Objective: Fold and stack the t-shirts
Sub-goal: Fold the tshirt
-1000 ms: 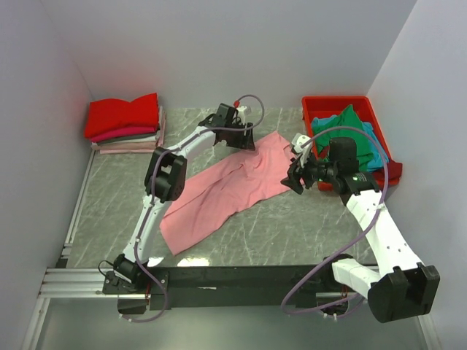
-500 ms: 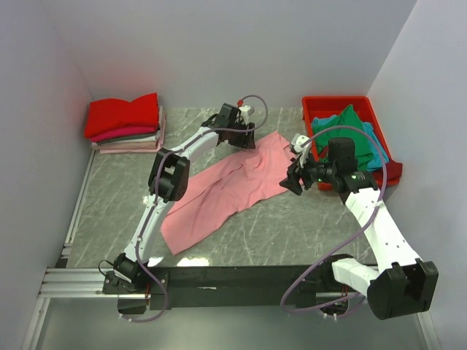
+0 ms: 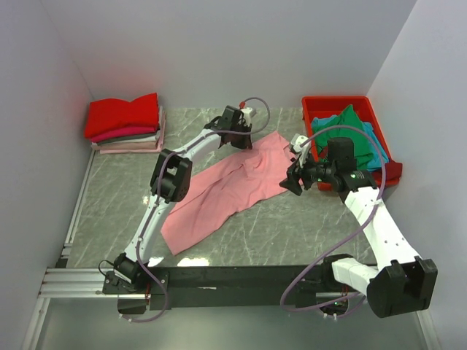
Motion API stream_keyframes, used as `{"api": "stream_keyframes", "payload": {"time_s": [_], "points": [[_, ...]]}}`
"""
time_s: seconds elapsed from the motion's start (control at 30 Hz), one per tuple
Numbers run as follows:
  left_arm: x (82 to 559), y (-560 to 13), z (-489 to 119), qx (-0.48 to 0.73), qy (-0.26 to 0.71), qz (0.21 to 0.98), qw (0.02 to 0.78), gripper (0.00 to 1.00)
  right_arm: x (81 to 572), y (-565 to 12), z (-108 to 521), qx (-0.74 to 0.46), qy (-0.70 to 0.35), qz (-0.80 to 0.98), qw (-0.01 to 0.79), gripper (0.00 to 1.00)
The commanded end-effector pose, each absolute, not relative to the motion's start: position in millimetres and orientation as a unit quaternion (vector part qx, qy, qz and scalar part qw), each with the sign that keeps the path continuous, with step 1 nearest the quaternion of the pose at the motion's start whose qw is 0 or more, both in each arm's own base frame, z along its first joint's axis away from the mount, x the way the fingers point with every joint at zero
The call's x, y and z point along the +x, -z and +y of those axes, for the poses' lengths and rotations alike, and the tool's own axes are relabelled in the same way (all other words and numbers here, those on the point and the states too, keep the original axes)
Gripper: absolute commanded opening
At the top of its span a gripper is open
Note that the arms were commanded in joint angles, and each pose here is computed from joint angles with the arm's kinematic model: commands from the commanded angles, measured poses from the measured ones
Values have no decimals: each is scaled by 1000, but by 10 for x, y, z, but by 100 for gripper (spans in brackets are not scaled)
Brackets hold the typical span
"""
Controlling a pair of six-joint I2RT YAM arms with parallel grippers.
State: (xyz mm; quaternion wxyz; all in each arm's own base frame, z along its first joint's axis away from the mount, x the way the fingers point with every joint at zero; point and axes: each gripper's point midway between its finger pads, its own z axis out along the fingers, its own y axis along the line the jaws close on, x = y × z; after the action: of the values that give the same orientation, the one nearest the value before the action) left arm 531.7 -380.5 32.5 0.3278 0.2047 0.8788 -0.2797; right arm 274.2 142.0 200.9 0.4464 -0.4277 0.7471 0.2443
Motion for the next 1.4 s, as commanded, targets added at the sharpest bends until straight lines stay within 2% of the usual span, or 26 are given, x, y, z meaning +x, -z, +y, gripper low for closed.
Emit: {"api": "stream_keyframes", "payload": {"time_s": [0.0, 0.23, 0.37, 0.67, 0.8, 0.9, 0.93, 1.0, 1.03, 1.1, 1.2, 1.23, 1.27, 1.33, 1.37], "points": [[5480, -372, -3595, 154, 259, 890, 342, 0, 2755, -2009, 1404, -427, -245, 747, 447, 70], [5895, -348, -2699, -13, 230, 909, 347, 0, 2772, -1945, 1385, -424, -244, 754, 439, 70], [5886, -216, -2290, -80, 208, 918, 329, 0, 2776, -1922, 1381, -423, -243, 756, 436, 70], [5890, -278, -1598, -199, 124, 910, 341, 0, 2833, -1850, 1351, -413, -238, 770, 424, 70], [5914, -510, -1616, -187, 157, 903, 354, 1, 2723, -1805, 1457, -452, -265, 745, 412, 70], [5832, -926, -1710, -140, 191, 894, 380, 24, 2506, -1670, 1625, -539, -280, 691, 392, 70], [5798, -1047, -1699, -135, 193, 890, 389, 35, 2376, -1595, 1773, -575, -284, 668, 377, 70], [5645, -1435, -1620, -127, 191, 878, 421, 44, 2291, -1367, 1870, -638, -245, 633, 364, 73], [5586, -1575, -1564, -127, 184, 872, 435, 50, 2209, -1339, 2115, -683, -231, 584, 372, 76], [5378, -2013, -1335, -137, 155, 853, 479, 56, 2179, -1163, 2249, -737, -186, 532, 372, 84], [4965, -2529, -936, -169, 113, 822, 532, 67, 1879, -904, 2701, -802, -186, 446, 351, 85], [4688, -2671, -774, -183, 109, 810, 546, 73, 1765, -980, 2987, -810, -192, 422, 360, 85], [4539, -2701, -682, -194, 105, 806, 550, 76, 1717, -830, 3132, -818, -188, 425, 340, 80], [4228, -2684, -516, -226, 105, 797, 550, 82, 1845, -915, 3463, -810, -147, 427, 374, 75], [3922, -2590, -389, -239, 103, 796, 546, 82, 1797, -893, 3587, -810, -146, 423, 378, 74]]}}
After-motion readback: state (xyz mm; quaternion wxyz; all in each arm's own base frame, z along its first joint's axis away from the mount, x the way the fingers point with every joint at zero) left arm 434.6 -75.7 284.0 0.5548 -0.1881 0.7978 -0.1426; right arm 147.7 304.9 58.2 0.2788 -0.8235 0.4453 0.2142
